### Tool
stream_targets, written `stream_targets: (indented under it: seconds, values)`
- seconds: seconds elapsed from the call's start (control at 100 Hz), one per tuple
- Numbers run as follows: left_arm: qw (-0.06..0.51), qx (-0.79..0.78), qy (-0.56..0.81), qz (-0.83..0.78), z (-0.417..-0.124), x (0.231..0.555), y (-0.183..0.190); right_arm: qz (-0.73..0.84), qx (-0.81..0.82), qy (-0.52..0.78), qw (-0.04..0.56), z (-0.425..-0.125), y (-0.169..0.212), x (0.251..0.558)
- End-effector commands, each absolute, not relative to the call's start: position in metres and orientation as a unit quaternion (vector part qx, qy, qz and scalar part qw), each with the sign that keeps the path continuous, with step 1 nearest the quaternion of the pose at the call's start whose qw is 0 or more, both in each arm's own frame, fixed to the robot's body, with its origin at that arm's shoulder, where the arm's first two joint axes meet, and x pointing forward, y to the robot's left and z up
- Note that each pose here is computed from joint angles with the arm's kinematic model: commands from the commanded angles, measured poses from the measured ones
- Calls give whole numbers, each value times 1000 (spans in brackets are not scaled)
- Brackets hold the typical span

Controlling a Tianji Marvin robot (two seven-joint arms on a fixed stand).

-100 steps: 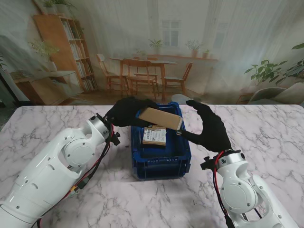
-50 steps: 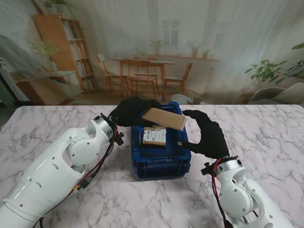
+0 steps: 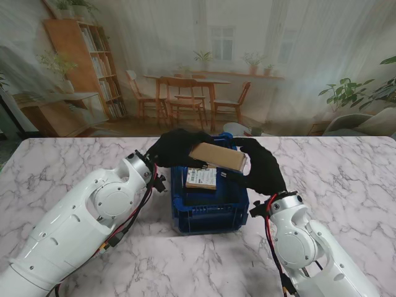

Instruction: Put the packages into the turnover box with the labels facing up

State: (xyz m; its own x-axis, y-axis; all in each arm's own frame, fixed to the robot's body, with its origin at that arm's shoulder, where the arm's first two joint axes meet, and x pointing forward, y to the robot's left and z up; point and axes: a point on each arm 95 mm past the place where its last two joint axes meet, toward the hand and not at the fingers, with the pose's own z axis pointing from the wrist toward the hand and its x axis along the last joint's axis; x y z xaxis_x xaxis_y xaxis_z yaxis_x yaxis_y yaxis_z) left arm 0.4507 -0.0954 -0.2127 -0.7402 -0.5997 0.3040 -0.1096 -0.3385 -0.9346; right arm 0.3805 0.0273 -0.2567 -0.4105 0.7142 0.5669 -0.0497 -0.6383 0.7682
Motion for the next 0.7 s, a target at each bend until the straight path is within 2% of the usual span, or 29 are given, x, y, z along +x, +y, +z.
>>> stream_targets:
  seconds: [0.0, 0.44, 0.69]
  values:
    - [158, -321, 558, -749, -214, 449, -99, 761, 489, 344, 250, -259, 29, 383]
    - [158, -325, 553, -751, -213, 450, -98, 755, 523, 330, 218, -257, 30, 383]
    - [197, -312, 533, -761, -202, 451, -82, 737, 567, 305, 205, -253, 24, 386]
